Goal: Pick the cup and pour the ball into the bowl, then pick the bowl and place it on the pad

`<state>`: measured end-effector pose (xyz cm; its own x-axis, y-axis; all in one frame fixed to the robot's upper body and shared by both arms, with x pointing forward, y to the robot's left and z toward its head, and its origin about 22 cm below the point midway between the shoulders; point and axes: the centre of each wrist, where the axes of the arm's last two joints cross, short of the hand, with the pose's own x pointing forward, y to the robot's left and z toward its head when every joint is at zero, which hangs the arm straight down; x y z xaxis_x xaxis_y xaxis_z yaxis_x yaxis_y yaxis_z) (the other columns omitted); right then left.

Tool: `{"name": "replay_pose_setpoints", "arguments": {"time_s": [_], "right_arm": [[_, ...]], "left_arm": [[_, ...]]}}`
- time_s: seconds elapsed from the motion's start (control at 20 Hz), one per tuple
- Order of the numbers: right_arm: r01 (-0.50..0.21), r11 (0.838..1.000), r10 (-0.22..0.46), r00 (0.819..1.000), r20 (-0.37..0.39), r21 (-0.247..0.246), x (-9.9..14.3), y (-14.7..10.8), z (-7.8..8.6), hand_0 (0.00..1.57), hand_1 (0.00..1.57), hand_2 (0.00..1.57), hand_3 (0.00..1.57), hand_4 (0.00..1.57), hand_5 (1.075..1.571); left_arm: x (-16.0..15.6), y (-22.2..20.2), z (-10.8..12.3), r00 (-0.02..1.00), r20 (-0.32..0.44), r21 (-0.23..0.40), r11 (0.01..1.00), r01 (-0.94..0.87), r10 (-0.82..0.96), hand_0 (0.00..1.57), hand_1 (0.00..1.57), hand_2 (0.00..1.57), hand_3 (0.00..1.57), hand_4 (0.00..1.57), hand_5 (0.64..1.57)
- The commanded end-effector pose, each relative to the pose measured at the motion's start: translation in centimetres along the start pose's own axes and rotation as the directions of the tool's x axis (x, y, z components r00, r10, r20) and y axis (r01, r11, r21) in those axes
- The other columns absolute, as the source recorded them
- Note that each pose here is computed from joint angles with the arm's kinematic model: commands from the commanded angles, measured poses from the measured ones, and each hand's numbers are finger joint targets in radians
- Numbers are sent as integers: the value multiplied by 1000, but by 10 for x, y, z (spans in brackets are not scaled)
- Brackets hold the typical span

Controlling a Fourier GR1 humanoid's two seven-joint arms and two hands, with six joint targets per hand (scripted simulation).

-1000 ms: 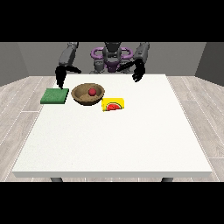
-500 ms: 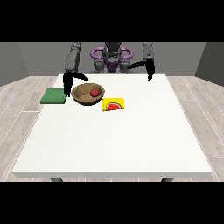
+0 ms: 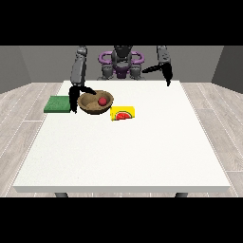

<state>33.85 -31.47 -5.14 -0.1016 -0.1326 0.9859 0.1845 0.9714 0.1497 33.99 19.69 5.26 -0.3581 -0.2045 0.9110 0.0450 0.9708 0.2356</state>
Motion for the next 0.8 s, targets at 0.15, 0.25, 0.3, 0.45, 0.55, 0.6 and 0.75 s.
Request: {"name": "replay_pose_setpoints", "arguments": {"time_s": [0.15,0.25,0.3,0.45,0.55,0.6,0.75], "right_arm": [[24,1000,-24,1000,-11,-7,-18,7,2,0,0,0,0,139,1565],[70,987,-90,987,-132,-147,-26,-14,15,0,0,0,0,464,1547],[-24,973,-27,976,-217,-232,-45,-19,38,785,785,391,0,437,1533],[-320,929,270,929,-252,-187,-37,-37,38,1571,1571,1571,1088,850,1505],[-434,874,384,893,-235,-221,-37,-39,41,1571,1571,1571,1570,920,1536],[-484,845,435,869,-236,-227,-35,-47,43,1571,1571,1571,1514,936,1549],[-532,806,468,841,-271,-259,-32,-40,42,1571,1571,1571,1397,916,1565]], "left_arm": [[16,6,3,999,53,-33,999,13,-11,0,0,0,0,0,1566],[23,9,-3,997,83,-30,1000,7,-5,0,0,0,0,0,1566],[9,9,10,999,39,-30,999,-10,11,0,0,0,0,0,1569],[27,-2,-7,995,97,-66,997,-24,31,0,0,0,0,470,1564],[33,-1,-10,990,135,-86,996,-16,28,0,0,0,0,568,1549],[36,-7,-12,990,141,-81,997,-15,26,0,0,0,0,597,1544],[22,-6,-7,994,102,-125,992,-31,44,0,0,0,0,762,1507]]}}
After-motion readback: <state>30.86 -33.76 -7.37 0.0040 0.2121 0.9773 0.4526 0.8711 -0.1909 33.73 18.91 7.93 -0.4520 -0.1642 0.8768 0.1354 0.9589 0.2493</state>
